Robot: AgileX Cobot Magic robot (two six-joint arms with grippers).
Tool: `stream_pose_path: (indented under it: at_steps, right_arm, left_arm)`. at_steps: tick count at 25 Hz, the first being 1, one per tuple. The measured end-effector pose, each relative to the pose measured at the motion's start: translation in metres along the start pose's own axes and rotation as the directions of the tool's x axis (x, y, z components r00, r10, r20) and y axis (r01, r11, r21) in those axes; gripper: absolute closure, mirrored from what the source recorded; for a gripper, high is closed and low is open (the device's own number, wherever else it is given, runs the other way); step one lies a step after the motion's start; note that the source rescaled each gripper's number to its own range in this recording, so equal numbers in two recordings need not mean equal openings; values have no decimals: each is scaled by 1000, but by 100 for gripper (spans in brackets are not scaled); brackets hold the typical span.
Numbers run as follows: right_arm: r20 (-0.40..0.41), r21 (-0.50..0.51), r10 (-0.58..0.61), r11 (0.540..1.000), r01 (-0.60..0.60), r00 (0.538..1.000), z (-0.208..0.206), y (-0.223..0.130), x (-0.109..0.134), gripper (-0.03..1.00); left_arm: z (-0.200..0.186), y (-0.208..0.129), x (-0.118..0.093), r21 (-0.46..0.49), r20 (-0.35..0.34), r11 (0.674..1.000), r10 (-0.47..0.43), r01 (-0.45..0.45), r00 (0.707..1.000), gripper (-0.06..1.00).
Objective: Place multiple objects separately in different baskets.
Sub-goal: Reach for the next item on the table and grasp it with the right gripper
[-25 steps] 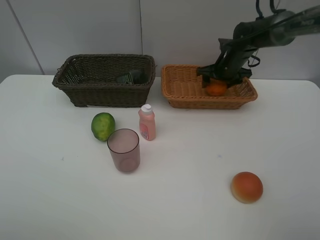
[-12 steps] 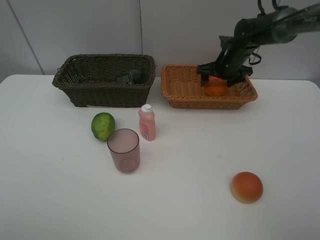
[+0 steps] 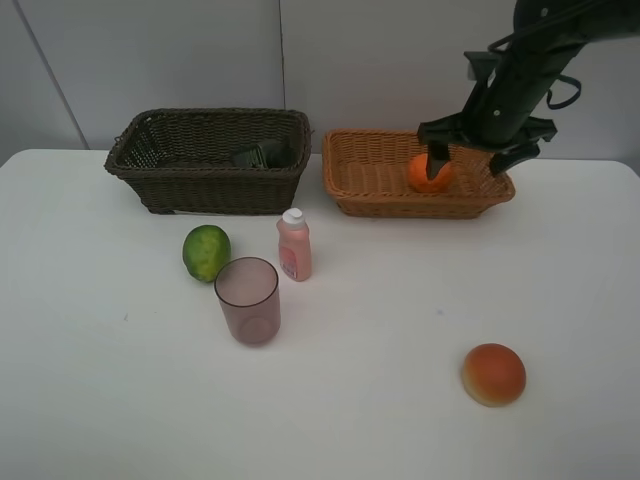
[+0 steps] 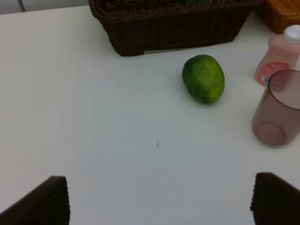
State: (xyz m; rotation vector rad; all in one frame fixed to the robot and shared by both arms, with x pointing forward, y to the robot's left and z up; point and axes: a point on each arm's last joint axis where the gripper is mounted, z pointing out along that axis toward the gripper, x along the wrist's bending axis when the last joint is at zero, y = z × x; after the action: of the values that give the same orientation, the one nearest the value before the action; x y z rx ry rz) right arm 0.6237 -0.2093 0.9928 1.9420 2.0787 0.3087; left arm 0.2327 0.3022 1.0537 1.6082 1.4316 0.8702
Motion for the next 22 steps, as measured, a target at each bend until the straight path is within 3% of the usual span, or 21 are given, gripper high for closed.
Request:
stream_pose_path:
  at_steps: [5, 13, 22]
  right_arm:
    - [1, 72, 32, 997, -32, 999, -21, -54, -10, 10]
    - [5, 209, 67, 976, -67, 998, -20, -133, -21, 10]
    - [-38, 279, 130, 954, -114, 991, 0, -178, -15, 10]
  left_arm:
    - [0, 0, 0, 0, 0, 1000, 0, 0, 1000, -6]
    - [0, 0, 0, 0, 0, 1000, 0, 0, 1000, -6]
    - [0, 0, 0, 0, 0, 1000, 0, 0, 1000, -6]
